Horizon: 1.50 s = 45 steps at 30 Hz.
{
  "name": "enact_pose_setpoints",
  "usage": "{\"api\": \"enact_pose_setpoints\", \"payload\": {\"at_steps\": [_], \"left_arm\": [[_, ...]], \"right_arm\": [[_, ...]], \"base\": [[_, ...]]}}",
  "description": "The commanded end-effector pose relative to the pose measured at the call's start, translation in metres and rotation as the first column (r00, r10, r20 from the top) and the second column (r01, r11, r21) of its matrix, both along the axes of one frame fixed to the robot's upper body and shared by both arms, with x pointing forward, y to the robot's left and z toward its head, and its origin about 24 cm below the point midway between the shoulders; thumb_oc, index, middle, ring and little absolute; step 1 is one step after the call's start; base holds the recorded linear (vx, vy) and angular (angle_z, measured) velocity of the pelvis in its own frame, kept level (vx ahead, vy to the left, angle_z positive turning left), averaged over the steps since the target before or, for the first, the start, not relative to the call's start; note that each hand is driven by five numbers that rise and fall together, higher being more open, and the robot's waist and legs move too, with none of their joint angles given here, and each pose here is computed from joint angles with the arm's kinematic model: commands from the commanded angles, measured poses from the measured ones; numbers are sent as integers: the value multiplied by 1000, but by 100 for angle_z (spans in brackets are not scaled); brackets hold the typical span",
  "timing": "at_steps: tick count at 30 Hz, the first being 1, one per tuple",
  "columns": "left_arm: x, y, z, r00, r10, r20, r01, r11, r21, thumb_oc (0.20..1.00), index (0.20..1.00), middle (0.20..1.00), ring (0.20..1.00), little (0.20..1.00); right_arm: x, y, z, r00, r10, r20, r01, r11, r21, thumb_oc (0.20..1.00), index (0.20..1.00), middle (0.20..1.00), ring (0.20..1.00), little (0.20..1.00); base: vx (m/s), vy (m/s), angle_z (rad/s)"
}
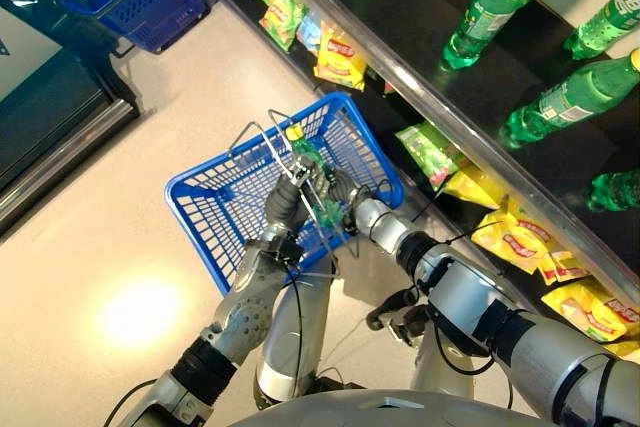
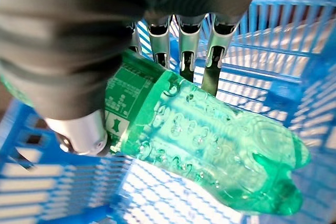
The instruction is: Pick up the snacks into the basket
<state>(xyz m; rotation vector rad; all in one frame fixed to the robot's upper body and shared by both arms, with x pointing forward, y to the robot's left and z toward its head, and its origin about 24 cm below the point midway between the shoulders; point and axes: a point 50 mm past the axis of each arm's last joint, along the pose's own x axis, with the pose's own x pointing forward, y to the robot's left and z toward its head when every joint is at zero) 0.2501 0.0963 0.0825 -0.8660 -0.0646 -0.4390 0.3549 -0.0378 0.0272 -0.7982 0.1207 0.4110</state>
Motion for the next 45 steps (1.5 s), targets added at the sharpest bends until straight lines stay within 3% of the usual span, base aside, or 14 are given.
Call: {"api": "enact_pose_setpoints", "payload": {"at_steps": [1,17,27,28,29,45], "left_arm": [[-22,-32,79,909,-179,377,244,961,-132,200,200,200,200,200],[-28,-40,85,888,-245,389,320,937,-140,200,200,200,200,200],[-29,-44,87,877,-269,399,344,930,-127,200,200,200,200,200],[-29,-44,87,877,-269,398,344,930,-128,200,200,200,200,200],[-29,-44,87,877,-269,398,344,930,-128,200,200,200,200,200],[-28,-41,86,885,-259,386,331,934,-132,200,200,200,200,200]], "right_arm": [[16,29,45,986,84,146,-82,996,-19,200,200,200,200,200],[32,-33,39,989,-114,96,121,991,-64,200,200,200,200,200],[40,-51,48,980,-89,179,139,946,-294,200,200,200,200,200],[40,-53,49,977,-113,182,162,946,-281,834,834,834,834,834],[40,-53,49,977,-113,183,162,946,-280,1000,1000,1000,1000,1000],[38,-52,45,973,-162,165,198,952,-235,1000,1000,1000,1000,1000]], "base": [[-5,-12,8],[7,10,9],[1,3,0],[0,0,0],[0,0,0],[0,0,0]]}}
